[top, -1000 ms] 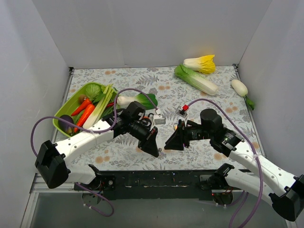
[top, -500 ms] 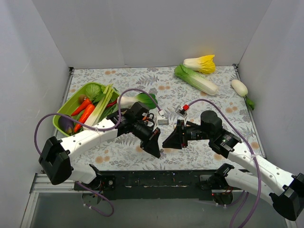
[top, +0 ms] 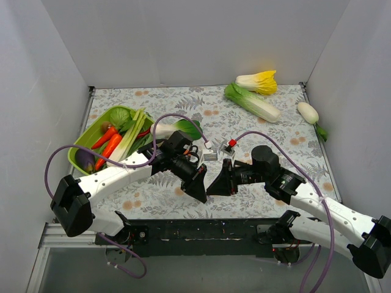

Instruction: Unlock with the key

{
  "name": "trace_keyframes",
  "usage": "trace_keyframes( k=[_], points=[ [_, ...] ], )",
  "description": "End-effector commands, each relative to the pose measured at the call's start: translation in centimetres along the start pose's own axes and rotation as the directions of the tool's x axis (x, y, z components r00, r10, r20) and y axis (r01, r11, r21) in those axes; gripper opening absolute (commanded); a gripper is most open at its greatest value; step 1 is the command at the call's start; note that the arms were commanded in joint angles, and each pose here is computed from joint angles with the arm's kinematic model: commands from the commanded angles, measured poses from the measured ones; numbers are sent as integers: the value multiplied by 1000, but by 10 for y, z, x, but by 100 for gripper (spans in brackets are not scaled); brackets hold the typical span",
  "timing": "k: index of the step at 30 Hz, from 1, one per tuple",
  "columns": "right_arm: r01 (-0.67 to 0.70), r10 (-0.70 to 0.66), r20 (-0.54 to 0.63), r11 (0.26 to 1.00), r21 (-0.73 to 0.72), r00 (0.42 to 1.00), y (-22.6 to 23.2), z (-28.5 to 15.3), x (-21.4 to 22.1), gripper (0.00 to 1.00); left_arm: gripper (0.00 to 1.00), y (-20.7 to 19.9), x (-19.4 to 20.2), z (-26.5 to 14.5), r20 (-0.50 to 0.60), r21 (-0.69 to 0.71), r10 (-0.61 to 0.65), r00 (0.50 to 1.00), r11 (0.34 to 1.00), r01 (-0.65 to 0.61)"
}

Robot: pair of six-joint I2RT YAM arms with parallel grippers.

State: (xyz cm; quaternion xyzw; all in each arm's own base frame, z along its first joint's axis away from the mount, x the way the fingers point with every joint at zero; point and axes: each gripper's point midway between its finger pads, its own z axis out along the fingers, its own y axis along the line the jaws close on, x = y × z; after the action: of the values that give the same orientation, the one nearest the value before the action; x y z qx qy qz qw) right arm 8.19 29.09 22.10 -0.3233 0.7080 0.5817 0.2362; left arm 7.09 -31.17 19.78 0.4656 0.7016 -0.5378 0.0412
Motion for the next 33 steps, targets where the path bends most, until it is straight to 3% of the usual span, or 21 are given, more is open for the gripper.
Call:
trace_keyframes(
  k=[1,6,9,19,21,22,24,25,29,33],
  points=[
    [35,-35,23,999,-15,999,5,3,-7,26,0,-9,-12,-4,23,3,68,997,998,-68],
    [28,-28,20,1000,-8,999,2,4,-6,17,0,-4,-15,-5,38,-39,85,996,996,-84],
    [21,-21,15,1000,-2,1000,0,5,-3,2,0,-2,-17,-6,55,-66,98,994,993,-94],
    [13,-13,13,1000,23,1000,-4,3,-1,1,1,13,-32,-11,108,-190,144,984,974,-122],
    [8,-9,18,998,59,1000,-9,2,-2,1,17,17,-35,-14,124,-220,148,981,968,-118],
    [13,-17,40,996,90,999,-13,1,-6,1,35,21,-38,-15,134,-248,158,978,961,-121],
    [0,-7,51,988,153,999,-23,-2,-4,1,51,20,-43,-19,161,-277,171,972,953,-122],
    [-1,-17,84,978,208,996,-32,-5,-8,1,66,22,-45,-20,178,-291,183,967,948,-126],
    [-32,-25,155,934,356,988,-59,-17,-12,1,88,18,-56,-28,250,-326,219,943,936,-131],
    [-79,-53,254,873,480,966,-88,-35,-18,1,98,25,-76,-38,395,-391,205,896,920,-38]
  ],
)
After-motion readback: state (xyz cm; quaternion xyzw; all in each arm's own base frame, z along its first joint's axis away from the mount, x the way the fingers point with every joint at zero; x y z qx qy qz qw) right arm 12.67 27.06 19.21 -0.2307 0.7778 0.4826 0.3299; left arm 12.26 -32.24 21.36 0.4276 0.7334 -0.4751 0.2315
